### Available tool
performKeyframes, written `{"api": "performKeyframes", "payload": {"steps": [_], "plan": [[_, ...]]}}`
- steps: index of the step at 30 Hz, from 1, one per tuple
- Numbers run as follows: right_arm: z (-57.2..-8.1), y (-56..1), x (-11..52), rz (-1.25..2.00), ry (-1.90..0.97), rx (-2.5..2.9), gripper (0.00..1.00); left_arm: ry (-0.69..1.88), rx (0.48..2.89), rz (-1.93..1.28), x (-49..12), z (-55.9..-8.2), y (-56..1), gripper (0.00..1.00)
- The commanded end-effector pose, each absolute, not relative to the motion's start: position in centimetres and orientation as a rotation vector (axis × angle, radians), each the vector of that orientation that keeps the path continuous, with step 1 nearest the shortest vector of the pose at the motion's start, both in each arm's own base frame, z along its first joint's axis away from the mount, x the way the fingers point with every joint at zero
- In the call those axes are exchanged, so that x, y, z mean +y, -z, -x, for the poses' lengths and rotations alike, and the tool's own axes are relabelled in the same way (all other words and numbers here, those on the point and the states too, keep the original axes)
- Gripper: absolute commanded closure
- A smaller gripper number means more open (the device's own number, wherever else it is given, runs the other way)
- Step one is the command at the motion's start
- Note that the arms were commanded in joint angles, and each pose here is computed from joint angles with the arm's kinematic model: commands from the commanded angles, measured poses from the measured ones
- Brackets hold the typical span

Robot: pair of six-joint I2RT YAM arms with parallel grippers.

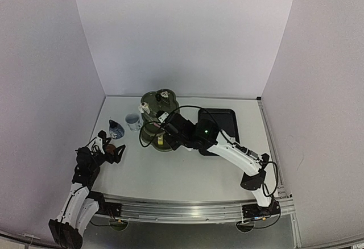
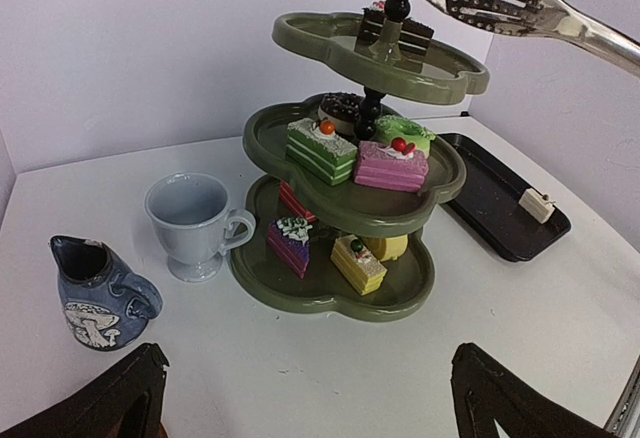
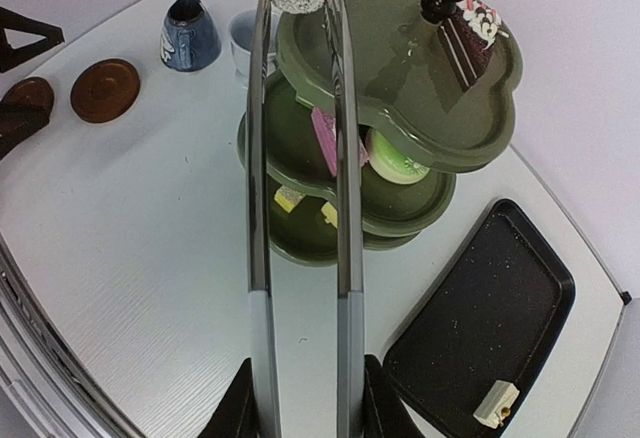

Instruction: Serve the afternoon tea

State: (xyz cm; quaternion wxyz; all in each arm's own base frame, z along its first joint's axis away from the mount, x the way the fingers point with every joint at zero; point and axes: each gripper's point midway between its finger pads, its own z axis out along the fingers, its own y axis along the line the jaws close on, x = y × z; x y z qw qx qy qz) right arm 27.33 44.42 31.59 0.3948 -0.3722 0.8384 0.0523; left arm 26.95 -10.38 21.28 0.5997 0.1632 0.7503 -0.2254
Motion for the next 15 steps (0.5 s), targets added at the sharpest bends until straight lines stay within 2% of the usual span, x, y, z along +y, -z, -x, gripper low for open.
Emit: {"api": "performKeyframes", "payload": {"steps": [1,15], "plan": [[-29.0,-35.1,45.9,0.834,-0.175,1.993,1.0,0.53,1.704,-0.39,-10.6,-26.8,-22.2,0.0],[-33.8,-32.7,47.9,0.661,-0.115,1.971,1.0,0.536,1.697,-0.401,-10.8,-26.7,-22.3,0.0]]}}
